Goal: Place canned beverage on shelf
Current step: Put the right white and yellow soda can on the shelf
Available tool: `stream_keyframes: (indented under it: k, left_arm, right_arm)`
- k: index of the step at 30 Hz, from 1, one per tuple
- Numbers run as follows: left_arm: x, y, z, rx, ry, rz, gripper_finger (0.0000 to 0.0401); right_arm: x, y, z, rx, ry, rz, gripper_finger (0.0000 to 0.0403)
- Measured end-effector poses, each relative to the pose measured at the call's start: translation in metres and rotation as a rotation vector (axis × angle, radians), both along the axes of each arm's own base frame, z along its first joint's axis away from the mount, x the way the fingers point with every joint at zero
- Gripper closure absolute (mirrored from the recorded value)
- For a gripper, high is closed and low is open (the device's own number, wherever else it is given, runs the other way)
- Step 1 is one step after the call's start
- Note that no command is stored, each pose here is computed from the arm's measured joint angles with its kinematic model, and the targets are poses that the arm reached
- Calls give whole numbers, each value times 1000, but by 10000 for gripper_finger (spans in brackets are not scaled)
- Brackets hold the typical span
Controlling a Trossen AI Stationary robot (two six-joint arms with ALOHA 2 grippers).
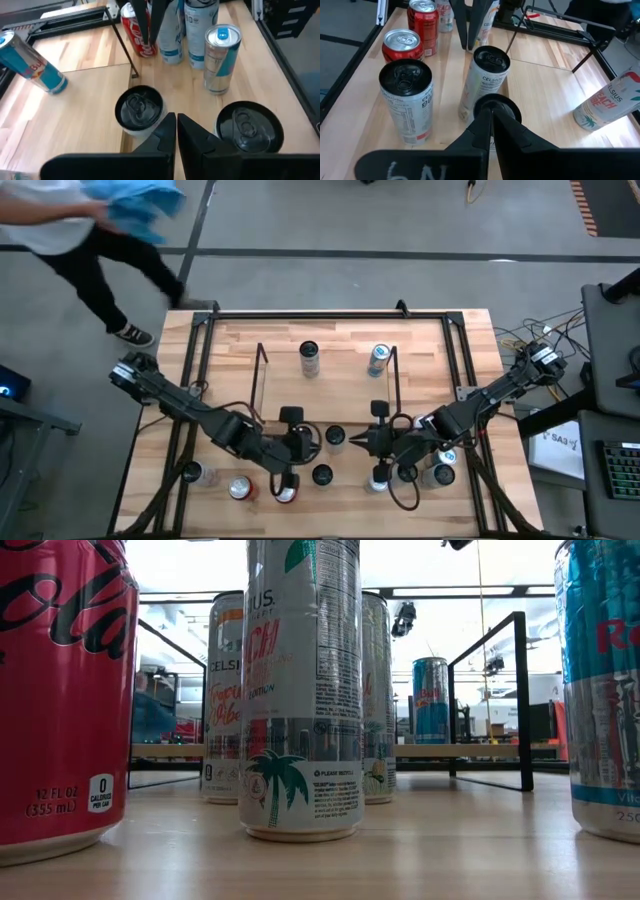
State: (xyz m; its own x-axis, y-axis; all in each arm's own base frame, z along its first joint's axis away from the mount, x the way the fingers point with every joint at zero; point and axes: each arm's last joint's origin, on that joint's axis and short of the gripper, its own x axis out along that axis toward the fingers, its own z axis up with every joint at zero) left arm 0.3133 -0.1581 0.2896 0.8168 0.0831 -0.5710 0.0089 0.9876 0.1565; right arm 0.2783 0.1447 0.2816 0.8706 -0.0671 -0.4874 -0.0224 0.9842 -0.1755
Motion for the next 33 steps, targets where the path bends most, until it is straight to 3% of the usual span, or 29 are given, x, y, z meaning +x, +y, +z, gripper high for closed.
stream_keyframes:
  k: [7, 16, 21, 26, 33]
  left_arm:
    - [-4, 1, 1, -14, 23, 18, 401]
    - [-5, 2, 0, -2, 39, 19, 401]
    - [-7, 2, -1, 26, 46, 36, 401]
    - [-9, 3, 3, 125, 26, 13, 401]
    - [-9, 5, 5, 238, 12, -10, 401]
  right_arm:
    - [2, 0, 2, 5, -27, -4, 334]
    - [4, 0, 8, 31, -102, -61, 159]
    - [5, 0, 9, 32, -116, -80, 96]
    - [11, -2, 10, 77, -159, -104, 67]
    - [28, -14, -6, 160, -99, -136, 70]
